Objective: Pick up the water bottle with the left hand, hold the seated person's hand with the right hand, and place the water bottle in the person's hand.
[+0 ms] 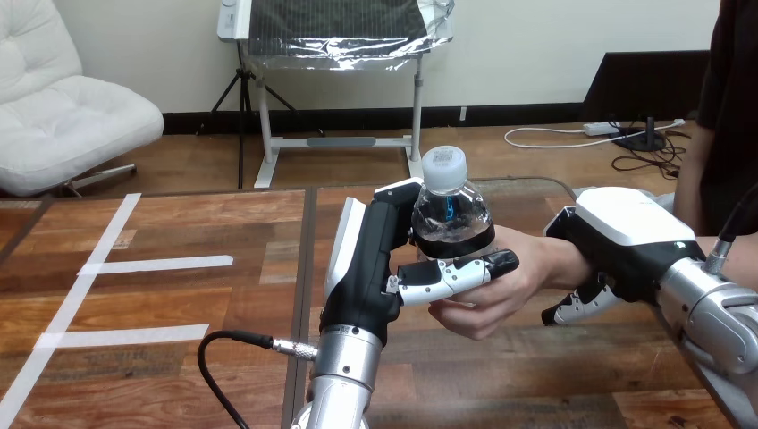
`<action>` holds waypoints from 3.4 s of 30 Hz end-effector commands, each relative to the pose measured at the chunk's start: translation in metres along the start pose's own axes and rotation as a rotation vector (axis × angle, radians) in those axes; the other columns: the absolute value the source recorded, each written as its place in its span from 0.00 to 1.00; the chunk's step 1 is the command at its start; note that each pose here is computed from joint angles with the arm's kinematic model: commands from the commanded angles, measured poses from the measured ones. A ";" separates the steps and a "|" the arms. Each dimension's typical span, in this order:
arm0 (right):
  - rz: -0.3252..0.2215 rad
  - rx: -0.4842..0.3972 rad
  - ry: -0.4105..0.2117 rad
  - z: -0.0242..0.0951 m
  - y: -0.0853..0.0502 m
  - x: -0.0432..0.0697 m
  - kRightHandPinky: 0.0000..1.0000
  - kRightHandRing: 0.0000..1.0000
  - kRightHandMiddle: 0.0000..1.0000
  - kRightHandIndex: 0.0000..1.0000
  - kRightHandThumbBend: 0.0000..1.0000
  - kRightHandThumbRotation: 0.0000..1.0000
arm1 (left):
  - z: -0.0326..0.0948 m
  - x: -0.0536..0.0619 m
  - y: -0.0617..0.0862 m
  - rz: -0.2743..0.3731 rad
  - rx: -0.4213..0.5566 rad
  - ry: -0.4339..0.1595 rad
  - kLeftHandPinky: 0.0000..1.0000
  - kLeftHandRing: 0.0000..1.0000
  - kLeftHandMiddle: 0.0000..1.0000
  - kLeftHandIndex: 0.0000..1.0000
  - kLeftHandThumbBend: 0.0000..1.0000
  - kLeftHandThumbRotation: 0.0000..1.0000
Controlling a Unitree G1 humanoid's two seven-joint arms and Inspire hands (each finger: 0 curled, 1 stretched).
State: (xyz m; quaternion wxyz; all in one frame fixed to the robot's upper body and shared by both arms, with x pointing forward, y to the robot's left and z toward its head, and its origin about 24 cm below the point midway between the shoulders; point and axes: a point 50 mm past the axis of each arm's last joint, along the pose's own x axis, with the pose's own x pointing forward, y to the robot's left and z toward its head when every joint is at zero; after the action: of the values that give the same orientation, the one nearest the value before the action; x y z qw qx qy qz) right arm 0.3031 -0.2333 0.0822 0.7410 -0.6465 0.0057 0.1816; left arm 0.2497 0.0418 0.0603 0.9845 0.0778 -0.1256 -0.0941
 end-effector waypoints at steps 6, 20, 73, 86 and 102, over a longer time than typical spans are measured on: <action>-0.084 -0.002 0.039 -0.008 -0.023 0.001 0.13 0.20 0.28 0.31 0.74 0.00 | 0.037 0.018 -0.025 -0.004 -0.134 -0.131 0.35 0.39 0.42 0.44 0.70 0.00; -0.080 -0.004 0.046 -0.008 -0.023 0.002 0.14 0.20 0.28 0.32 0.74 0.00 | 0.037 0.018 -0.024 -0.004 -0.128 -0.138 0.35 0.39 0.42 0.44 0.70 0.00; -0.115 -0.066 0.037 -0.012 -0.022 0.000 0.64 0.75 0.80 0.72 0.84 0.00 | 0.035 0.016 -0.027 -0.039 0.067 -0.078 1.00 1.00 1.00 1.00 0.98 0.47; -0.119 -0.068 0.021 -0.011 -0.023 -0.002 0.67 0.79 0.83 0.80 0.85 0.00 | 0.035 0.016 -0.028 -0.030 0.087 -0.082 1.00 1.00 1.00 1.00 1.00 0.57; -0.129 -0.135 0.004 -0.010 -0.024 -0.004 0.82 0.91 0.92 0.88 0.86 0.04 | 0.034 0.017 -0.028 -0.016 0.098 -0.090 1.00 1.00 1.00 1.00 1.00 0.62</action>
State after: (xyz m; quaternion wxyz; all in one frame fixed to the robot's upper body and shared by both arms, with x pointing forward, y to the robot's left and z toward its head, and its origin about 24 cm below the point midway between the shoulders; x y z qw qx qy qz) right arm 0.3020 -0.2416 0.0798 0.7125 -0.6809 -0.0078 0.1695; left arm 0.2487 0.0318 0.0583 0.9722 0.1754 -0.1166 -0.1023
